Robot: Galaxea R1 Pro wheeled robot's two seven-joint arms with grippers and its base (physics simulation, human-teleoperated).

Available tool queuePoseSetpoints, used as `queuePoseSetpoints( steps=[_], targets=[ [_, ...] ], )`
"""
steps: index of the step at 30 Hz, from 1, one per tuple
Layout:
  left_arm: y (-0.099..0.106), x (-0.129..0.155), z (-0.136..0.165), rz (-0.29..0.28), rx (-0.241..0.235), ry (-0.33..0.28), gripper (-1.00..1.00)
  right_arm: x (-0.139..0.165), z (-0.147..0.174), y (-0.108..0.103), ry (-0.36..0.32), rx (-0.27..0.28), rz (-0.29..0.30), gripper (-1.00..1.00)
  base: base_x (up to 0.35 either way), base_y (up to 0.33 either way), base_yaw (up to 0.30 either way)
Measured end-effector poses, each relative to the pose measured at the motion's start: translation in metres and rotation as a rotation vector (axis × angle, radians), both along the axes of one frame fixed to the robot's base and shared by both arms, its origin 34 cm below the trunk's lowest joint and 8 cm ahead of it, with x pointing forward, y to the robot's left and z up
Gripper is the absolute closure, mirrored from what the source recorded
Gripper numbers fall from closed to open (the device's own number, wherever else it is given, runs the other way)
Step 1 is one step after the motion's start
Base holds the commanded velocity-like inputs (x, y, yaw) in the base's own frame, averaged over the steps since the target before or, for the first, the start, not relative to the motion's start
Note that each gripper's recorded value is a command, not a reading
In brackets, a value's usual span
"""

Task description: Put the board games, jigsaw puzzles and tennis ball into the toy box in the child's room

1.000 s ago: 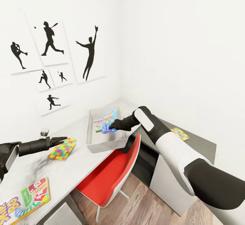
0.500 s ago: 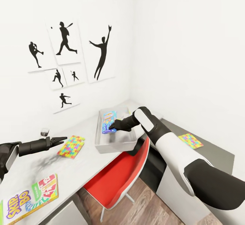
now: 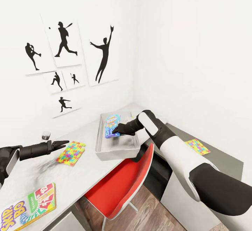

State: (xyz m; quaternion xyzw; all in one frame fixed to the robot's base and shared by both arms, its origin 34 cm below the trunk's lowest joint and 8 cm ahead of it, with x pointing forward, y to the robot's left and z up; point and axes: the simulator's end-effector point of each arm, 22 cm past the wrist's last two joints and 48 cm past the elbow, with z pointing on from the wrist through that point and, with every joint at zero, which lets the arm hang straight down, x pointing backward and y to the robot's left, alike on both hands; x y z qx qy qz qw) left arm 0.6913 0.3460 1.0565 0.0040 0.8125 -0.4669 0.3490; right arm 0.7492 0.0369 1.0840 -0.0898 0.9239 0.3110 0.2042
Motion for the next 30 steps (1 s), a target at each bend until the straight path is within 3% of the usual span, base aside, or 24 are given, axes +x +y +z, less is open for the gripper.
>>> queuePoseSetpoints(
  steps=[14, 30],
  targets=[
    [0.0, 0.0, 0.001, -0.001, -0.005, -0.001, -1.0, -0.007, -0.03, -0.012, 0.073, -0.035, -0.021, 1.0, 0.001, -0.001, 0.0],
    [0.0, -0.001, 0.001, 0.0, -0.007, 0.001, -1.0, -0.006, -0.028, -0.012, 0.066, -0.037, -0.02, 1.0, 0.038, 0.018, 0.0]
  ],
)
